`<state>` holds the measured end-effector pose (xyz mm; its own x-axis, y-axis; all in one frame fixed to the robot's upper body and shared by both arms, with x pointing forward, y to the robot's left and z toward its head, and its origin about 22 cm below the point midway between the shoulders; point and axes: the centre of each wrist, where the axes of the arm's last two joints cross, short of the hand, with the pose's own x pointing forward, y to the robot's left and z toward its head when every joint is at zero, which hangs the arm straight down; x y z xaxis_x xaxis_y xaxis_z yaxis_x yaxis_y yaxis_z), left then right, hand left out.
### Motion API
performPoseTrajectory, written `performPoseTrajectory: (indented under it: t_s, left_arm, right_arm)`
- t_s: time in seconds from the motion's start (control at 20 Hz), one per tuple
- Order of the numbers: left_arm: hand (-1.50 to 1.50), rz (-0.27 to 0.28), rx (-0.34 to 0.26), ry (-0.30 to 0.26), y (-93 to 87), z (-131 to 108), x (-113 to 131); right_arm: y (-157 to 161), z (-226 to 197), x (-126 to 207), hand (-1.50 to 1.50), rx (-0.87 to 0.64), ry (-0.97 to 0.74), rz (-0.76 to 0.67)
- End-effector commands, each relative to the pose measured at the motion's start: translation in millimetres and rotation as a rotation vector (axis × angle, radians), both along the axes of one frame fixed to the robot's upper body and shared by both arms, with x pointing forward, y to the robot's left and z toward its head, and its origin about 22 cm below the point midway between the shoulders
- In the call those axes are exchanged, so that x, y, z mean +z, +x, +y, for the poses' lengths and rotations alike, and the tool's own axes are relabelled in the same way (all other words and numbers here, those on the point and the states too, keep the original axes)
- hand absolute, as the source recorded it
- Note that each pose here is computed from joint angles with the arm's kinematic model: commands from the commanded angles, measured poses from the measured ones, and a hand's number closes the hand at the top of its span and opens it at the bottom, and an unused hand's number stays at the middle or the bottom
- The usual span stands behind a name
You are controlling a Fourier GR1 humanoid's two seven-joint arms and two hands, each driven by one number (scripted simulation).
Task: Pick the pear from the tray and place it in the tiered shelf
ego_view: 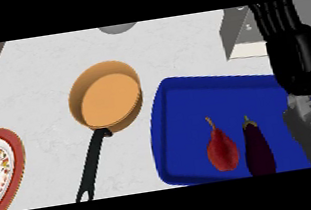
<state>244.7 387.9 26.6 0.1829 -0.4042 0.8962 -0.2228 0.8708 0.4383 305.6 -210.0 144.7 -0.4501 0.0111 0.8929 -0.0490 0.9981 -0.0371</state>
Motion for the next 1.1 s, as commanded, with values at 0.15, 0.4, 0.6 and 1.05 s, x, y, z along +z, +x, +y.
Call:
performPoseTrajectory:
  t_s: [0.15, 0.4, 0.6, 1.05]
  left_arm:
    - [0.0, -0.164, -0.068, -0.145, 23.7, -46.0, 24.5]
    - [0.0, -0.187, -0.117, -0.296, 13.4, -97.9, 24.7]
    - [0.0, -0.196, -0.109, -0.314, 8.9, -108.6, 40.6]
    - [0.0, -0.169, -0.092, -0.284, 7.5, -115.8, 25.0]
  right_arm:
    - [0.8, 40.9, -25.7, 1.5, 0.331, -0.089, 0.194]
    - [1.2, 36.2, -81.3, -1.5, 0.162, 0.056, 0.447]
    - [-10.2, 8.0, -62.5, -1.5, 0.373, 0.045, 0.313]
    - [-28.1, -8.4, 18.6, -1.5, 0.603, -0.609, 0.335]
